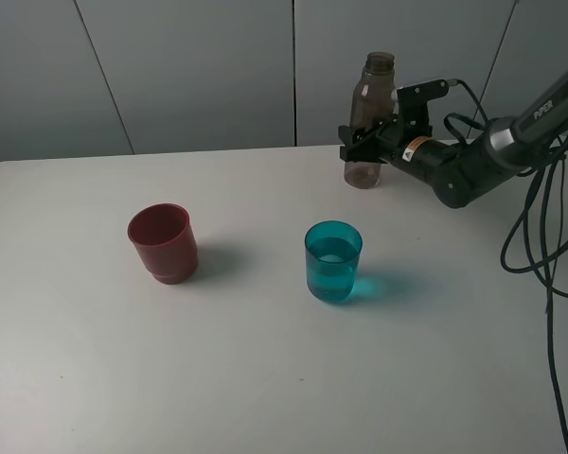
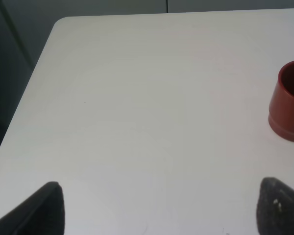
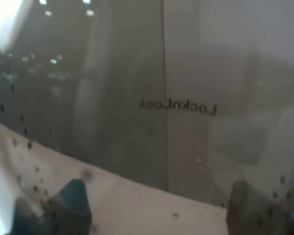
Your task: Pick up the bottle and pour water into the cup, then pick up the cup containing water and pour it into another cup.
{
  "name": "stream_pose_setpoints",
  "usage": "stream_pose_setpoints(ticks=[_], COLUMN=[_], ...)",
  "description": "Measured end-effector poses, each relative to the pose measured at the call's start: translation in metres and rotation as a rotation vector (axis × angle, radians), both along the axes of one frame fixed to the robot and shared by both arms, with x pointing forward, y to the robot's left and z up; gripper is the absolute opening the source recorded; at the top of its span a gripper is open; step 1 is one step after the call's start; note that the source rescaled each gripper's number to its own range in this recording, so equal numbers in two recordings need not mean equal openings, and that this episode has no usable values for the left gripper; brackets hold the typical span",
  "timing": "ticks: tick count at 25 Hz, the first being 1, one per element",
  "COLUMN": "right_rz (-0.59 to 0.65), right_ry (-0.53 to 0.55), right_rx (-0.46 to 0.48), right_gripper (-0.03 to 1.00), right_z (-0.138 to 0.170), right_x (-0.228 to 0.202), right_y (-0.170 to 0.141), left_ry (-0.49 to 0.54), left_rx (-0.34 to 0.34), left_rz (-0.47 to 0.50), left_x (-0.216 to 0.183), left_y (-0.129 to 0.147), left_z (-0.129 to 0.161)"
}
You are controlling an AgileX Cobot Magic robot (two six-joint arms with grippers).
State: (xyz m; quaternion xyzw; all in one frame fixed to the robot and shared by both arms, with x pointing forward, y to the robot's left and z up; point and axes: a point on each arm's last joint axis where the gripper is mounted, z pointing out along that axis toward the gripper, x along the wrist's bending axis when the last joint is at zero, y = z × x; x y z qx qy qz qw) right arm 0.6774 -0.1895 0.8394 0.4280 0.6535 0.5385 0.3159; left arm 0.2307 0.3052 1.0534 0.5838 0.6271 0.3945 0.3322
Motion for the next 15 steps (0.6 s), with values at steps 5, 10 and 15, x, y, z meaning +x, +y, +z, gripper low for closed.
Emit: stream_pose_setpoints(ticks=[5,10,15], right_rz=[0.010,0.018,0.022], right_ry=[0.000,0.018,0.037], right_rx=[-0.004,-0.014,-0.034], right_gripper=[0.94,0.99,0.99], right_z=[0.000,0.000,0.016], right_x=[0.000,-0.003,-0.020], right_y=[0.001,0.001,-0.003], left_ry=[0.000,0.000,0.000], left_rx=[0.000,0.000,0.000], left_rz=[0.000,0.000,0.000], left_x=[0.000,0.000,0.000], left_y=[0.000,0.000,0.000], left_z=[0.000,0.000,0.000])
